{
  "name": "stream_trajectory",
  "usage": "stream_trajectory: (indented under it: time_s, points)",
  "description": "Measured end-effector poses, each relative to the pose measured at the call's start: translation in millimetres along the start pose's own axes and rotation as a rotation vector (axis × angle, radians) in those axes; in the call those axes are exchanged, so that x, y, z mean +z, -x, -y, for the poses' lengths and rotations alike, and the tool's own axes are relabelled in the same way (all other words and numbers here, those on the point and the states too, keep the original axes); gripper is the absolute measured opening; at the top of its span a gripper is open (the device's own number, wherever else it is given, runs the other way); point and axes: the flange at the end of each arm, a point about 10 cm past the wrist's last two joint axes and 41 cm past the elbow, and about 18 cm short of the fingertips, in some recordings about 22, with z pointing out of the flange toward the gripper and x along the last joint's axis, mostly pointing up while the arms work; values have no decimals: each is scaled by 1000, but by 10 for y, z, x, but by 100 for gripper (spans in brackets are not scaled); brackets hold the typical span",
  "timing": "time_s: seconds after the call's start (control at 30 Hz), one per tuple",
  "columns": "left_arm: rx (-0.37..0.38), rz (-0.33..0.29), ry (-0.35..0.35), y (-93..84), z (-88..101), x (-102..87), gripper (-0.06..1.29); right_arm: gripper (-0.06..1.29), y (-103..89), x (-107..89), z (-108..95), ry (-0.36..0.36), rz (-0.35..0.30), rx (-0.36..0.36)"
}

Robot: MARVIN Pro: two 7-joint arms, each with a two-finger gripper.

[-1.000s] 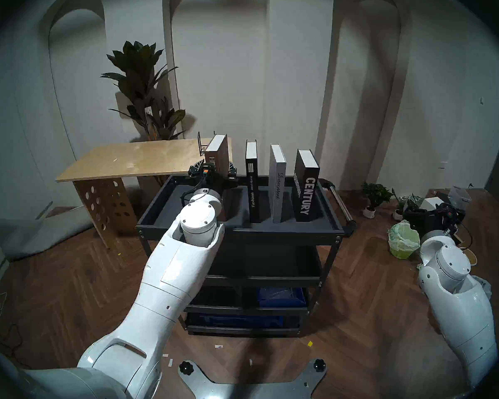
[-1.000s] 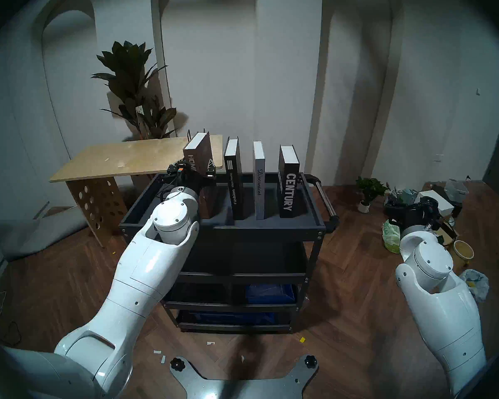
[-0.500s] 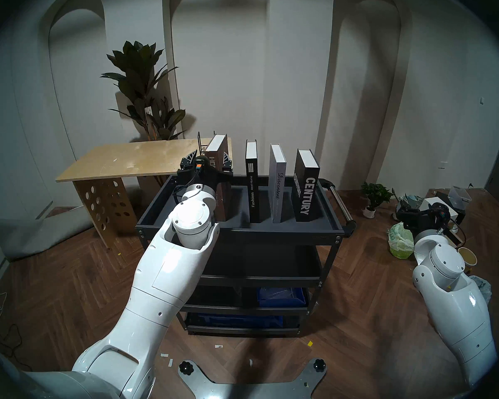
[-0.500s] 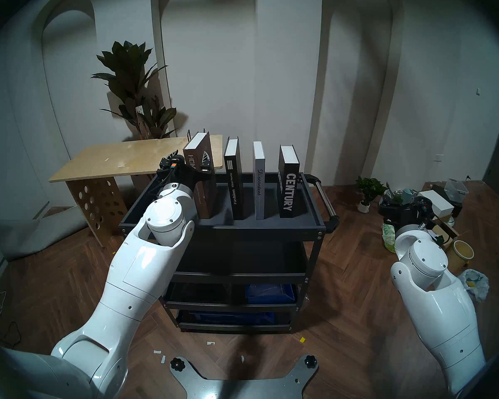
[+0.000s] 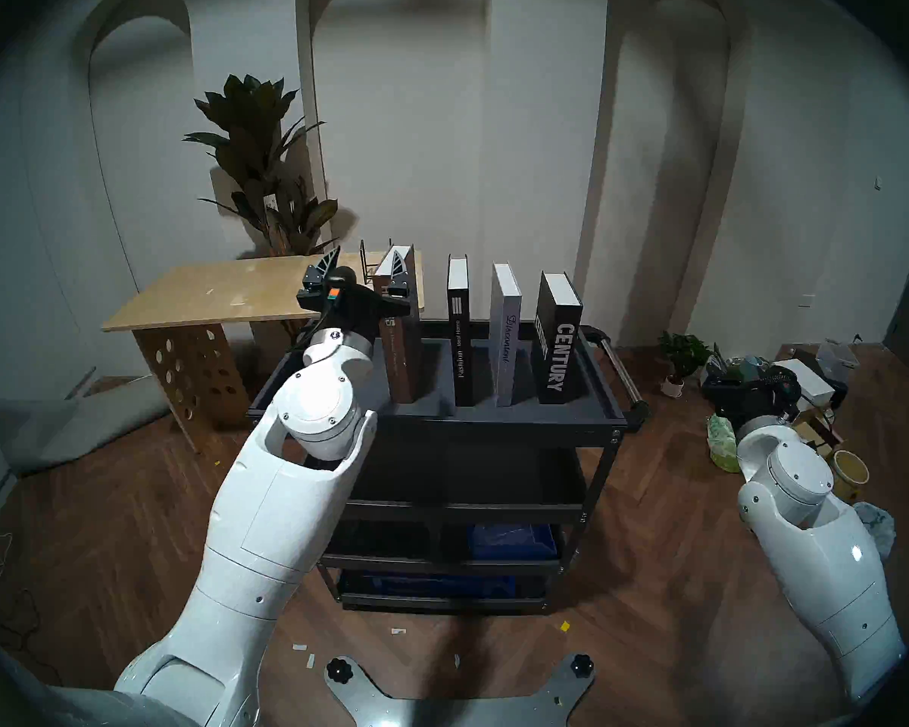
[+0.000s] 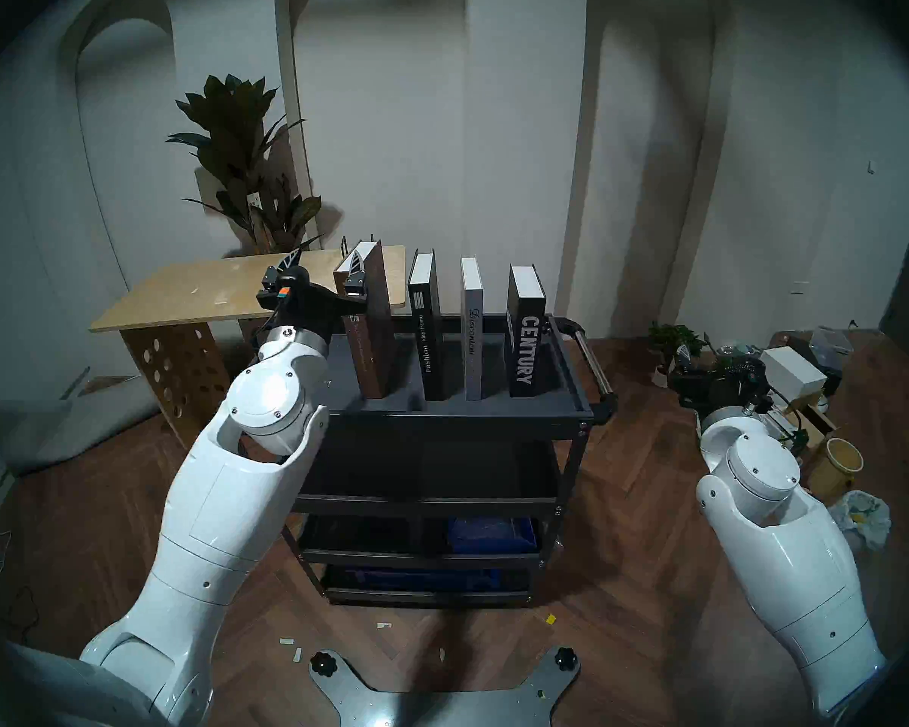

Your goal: Sort the books onto the shelf by size, largest to the left

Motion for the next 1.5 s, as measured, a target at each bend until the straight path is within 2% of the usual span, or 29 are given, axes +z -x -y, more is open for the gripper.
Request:
stream_trajectory:
  time_s: [0.03, 0.13, 0.2, 0.43, 0.47, 0.67, 0.73, 0.83, 0.97, 1.1, 1.5]
  points:
    - [3, -13, 2, -45, 42, -41, 122, 122, 1, -20, 73, -37, 1, -1]
    - [7, -23, 3, -89, 97, -94, 122, 122, 1, -48, 155, -80, 2, -1]
    - [8, -28, 4, -132, 177, -178, 122, 122, 7, -99, 263, -145, 6, 1]
    - [10, -4, 3, -175, 358, -391, 122, 122, 22, -241, 445, -282, 12, 21]
    - [11, 13, 4, -187, 405, -456, 122, 122, 8, -278, 475, -317, 9, 27]
    - [10, 88, 4, -125, 537, -636, 122, 122, -25, -361, 502, -402, -2, 29]
    - [13, 159, 0, -6, 637, -758, 122, 122, 7, -411, 518, -454, 5, 28]
    - [12, 220, -2, 112, 724, -873, 122, 122, 64, -446, 538, -494, 15, 27]
    - [6, 286, 9, 264, 830, -1038, 124, 122, 200, -476, 539, -534, 30, 26]
    - [7, 320, 23, 363, 881, -1143, 124, 122, 293, -472, 519, -546, 23, 17]
    - [11, 346, 29, 450, 938, -1234, 125, 122, 386, -439, 575, -567, -31, 21]
